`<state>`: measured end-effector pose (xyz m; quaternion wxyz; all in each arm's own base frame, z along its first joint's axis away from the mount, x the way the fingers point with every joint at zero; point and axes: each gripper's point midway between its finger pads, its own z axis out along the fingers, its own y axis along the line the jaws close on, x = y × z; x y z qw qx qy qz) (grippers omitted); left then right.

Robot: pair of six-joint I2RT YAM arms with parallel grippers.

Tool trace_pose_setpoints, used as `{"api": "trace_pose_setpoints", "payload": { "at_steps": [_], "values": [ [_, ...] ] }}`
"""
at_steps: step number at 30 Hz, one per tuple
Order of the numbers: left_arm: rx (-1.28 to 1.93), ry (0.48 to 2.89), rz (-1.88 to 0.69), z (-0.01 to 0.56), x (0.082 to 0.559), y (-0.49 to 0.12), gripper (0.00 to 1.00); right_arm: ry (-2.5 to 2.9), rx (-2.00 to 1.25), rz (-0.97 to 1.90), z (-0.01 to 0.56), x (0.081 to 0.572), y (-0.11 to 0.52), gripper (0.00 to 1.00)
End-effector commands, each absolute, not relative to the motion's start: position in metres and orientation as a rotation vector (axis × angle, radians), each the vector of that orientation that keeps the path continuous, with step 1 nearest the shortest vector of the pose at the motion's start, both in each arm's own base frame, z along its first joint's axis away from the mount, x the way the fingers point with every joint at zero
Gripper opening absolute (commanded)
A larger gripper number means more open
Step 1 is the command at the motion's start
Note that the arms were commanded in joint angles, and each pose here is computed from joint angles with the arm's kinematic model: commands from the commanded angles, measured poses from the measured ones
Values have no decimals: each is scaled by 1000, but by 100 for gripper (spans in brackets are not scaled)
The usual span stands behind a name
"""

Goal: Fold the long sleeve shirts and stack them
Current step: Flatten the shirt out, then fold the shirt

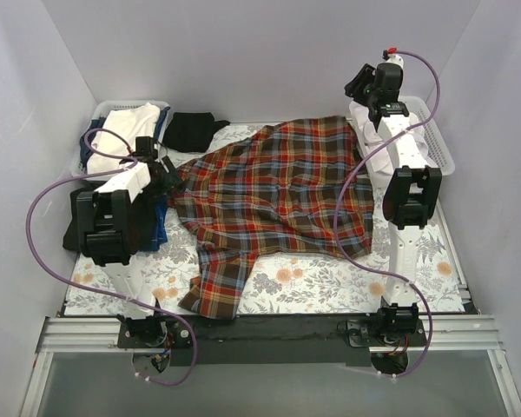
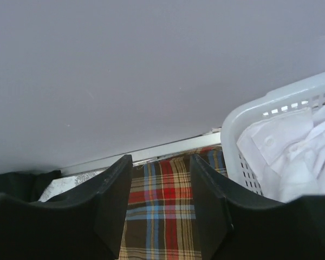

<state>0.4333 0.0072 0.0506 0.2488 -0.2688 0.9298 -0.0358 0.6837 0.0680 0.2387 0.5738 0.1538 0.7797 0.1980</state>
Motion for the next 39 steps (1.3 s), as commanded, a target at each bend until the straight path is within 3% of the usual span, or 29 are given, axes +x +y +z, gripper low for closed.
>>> {"api": "trace_pose_setpoints", "payload": {
  "at_steps": [1,5,10,11,13,14,17,22,30,34,39],
  "values": [
    [-698,2458,-237,84,427,-3,74,1697,294,430,321,656,61,56],
    [-719,2450,-356,85,407,-22,75,1827,235,392,321,609,67,57],
    [-735,2403,-536,90,377,-52,75,2130,157,333,274,512,89,57],
    [-740,2409,-563,88,372,-57,76,2264,200,300,229,483,89,57],
    [-775,2425,-588,81,359,-64,76,2308,254,299,218,448,87,57],
    [-793,2435,-593,77,354,-65,76,2419,304,307,175,419,87,57],
    [-795,2493,-600,67,336,-79,76,2522,350,290,137,367,80,57],
    [-813,2562,-601,54,316,-87,76,2614,388,240,110,314,70,58],
    [-852,2637,-582,39,288,-99,76,2738,498,198,64,273,59,72],
    [-874,2648,-563,35,280,-98,68,2776,528,211,45,269,57,72],
    [-877,2635,-571,41,279,-99,28,2833,537,252,31,260,63,72]
  ]
}}
